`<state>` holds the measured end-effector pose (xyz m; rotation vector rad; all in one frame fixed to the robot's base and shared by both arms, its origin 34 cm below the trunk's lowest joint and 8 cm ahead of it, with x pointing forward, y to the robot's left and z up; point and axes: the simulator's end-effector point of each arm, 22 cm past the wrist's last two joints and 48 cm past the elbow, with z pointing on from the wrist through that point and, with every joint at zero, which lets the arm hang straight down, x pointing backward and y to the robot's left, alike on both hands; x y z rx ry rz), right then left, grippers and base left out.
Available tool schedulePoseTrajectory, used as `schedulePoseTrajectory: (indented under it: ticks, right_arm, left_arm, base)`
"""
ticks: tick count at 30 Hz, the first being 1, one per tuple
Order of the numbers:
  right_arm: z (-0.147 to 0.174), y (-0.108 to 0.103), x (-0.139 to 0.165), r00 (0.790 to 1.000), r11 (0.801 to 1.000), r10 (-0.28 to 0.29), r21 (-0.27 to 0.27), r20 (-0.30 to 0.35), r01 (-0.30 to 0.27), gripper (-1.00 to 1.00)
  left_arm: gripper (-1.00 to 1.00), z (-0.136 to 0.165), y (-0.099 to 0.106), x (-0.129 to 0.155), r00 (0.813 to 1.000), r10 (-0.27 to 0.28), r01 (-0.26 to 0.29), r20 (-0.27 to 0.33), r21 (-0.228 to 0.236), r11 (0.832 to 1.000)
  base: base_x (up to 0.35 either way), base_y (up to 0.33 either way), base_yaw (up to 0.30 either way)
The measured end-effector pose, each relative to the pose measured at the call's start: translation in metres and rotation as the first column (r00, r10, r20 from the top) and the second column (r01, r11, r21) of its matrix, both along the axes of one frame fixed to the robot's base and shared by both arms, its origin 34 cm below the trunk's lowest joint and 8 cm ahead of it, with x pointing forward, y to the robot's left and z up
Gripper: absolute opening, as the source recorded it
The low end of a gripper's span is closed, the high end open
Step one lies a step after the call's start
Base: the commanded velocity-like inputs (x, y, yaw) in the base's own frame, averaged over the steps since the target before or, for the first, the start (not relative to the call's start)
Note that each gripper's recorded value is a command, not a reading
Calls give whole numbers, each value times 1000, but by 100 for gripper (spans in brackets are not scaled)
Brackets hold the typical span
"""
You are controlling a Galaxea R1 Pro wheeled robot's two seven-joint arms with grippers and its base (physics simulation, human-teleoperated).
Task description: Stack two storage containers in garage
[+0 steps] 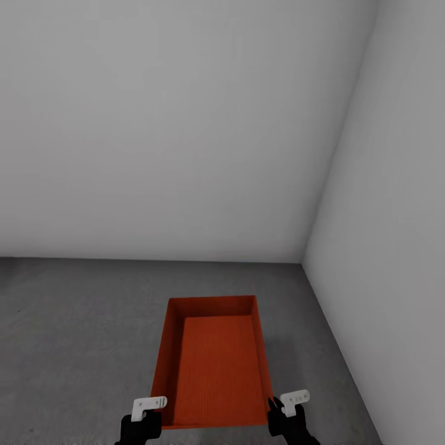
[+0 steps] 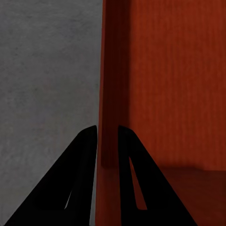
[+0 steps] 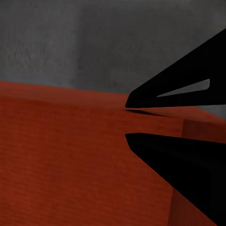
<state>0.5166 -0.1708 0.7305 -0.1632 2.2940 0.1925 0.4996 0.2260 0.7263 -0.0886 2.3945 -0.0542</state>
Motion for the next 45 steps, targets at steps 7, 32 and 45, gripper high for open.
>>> schedulePoseTrajectory:
  ticks: [7,32,45]
  right_arm:
    - [-9,0,0,1000,1000,0,0,-11,0,-100]
    - [-46,0,-3,999,1000,-1,1,-51,1,-100]
    - [-67,0,-5,997,1000,-1,1,-71,1,-100]
  left_arm:
    - [-100,-9,0,0,1000,0,0,-11,0,1000]
    - [-100,-45,0,-3,999,0,0,-50,0,1000]
    - [-100,-66,0,-5,998,0,0,-70,0,1000]
  base:
    - [0,0,0]
    - [0,0,0]
    - [0,0,-5]
